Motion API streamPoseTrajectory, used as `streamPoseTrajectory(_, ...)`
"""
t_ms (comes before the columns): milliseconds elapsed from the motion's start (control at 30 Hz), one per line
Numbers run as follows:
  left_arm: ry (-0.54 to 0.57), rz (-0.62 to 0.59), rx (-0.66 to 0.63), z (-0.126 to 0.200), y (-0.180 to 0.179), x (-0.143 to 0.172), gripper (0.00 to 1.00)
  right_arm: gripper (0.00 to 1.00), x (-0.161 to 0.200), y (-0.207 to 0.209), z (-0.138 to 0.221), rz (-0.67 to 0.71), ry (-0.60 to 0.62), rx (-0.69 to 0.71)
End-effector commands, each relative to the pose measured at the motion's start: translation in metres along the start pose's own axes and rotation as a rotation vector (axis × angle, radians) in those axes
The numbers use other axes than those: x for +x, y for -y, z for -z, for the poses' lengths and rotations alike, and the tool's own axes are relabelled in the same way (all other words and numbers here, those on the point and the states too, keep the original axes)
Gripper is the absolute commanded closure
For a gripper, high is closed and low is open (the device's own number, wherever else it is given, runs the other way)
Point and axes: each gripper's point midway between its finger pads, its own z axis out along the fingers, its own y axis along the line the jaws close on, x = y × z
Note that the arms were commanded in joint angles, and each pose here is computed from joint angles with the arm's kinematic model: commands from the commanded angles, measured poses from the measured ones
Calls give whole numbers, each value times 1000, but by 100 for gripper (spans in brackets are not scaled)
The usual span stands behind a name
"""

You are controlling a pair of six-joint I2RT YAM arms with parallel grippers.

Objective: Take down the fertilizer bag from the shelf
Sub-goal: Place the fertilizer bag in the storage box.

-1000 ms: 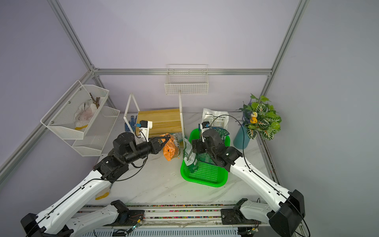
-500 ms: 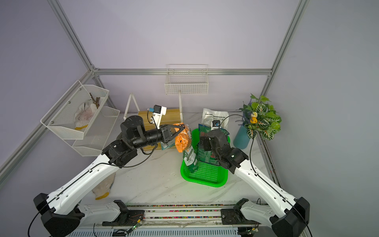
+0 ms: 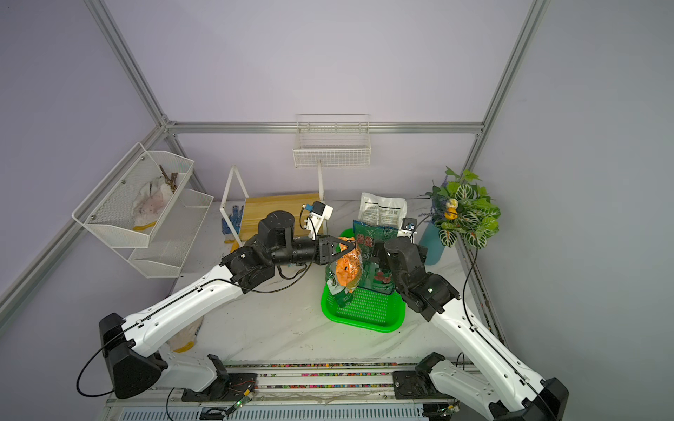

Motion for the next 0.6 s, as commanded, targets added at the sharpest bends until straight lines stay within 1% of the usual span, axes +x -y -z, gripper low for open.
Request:
streamPoseTrajectory(0,129,-64,146,-4,33,-31,100,1,2,10,3,-20,7,27)
streamPoseTrajectory(200,35,62,135,-36,-4,8,100,0,2,13,4,-28,13,31)
streamPoseTrajectory(367,-25,132,124,-49,-22,35,100,1,-1,14,6,-29,25,32)
streamPoseTrajectory(567,-114,190,88,-57,-37,67,100,1,-3,15,7,-30,30,31)
